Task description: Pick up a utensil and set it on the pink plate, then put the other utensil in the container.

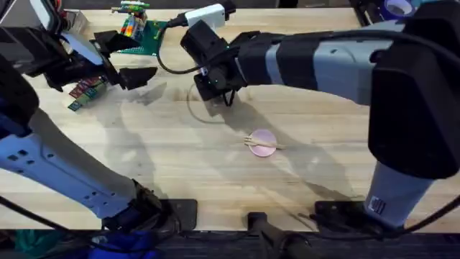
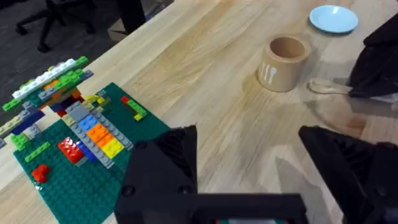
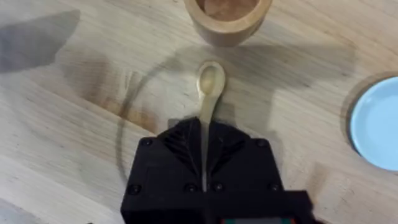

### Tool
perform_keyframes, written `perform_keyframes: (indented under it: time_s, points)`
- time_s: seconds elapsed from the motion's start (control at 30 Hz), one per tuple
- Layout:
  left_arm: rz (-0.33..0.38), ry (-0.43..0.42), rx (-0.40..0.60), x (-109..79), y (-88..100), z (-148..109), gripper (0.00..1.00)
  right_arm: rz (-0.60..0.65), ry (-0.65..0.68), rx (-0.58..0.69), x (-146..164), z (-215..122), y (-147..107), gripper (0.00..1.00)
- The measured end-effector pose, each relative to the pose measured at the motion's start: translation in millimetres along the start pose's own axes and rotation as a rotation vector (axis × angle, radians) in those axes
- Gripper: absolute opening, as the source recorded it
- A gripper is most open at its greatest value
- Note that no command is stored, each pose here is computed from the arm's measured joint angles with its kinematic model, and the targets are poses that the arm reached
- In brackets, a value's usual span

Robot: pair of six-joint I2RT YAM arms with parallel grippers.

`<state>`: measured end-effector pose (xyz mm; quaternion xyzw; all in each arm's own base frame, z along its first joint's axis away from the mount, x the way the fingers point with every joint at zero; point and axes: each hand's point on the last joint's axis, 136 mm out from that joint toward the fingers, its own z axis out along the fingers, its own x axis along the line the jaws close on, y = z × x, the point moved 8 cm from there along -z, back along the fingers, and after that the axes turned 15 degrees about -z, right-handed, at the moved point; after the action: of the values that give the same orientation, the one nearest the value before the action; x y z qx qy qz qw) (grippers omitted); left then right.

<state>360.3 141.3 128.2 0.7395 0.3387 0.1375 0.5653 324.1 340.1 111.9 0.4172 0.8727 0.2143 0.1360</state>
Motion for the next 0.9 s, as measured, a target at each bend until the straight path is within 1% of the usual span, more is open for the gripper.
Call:
perform_keyframes:
  time_s: [0.23, 0.37, 0.47, 0.57, 0.67, 0.8, 0.9]
  points:
    - [0.0, 0.0, 0.0, 0.0, 0.0, 0, 0.993, -0.053, 0.009, 0.028, 1, -3, -4, 0.031]
    - [0.0, 0.0, 0.0, 0.0, 0.0, 0, 0.992, -0.102, 0.029, 0.078, 2, -14, -11, 0.031]
    - [0.0, 0.0, 0.0, 0.0, 0.0, 0, 0.993, -0.121, 0.041, 0.086, 2, -27, -12, 0.031]
    - [0.0, 0.0, 0.0, 0.0, -0.1, 0, 0.993, -0.14, 0.052, 0.054, 0, -49, -6, 0.032]
    - [0.0, 0.0, 0.0, 0.0, 0.0, 0, 0.994, -0.18, 0.057, -0.007, -2, -72, 4, 0.032]
    - [0.0, 0.0, 0.0, 0.0, 0.0, 0, 0.994, -0.269, 0.058, -0.082, -4, -98, 14, 0.032]
    - [0.0, 0.0, 0.0, 0.0, -0.1, 0, 0.994, -0.361, 0.049, -0.134, -5, -106, 22, 0.032]
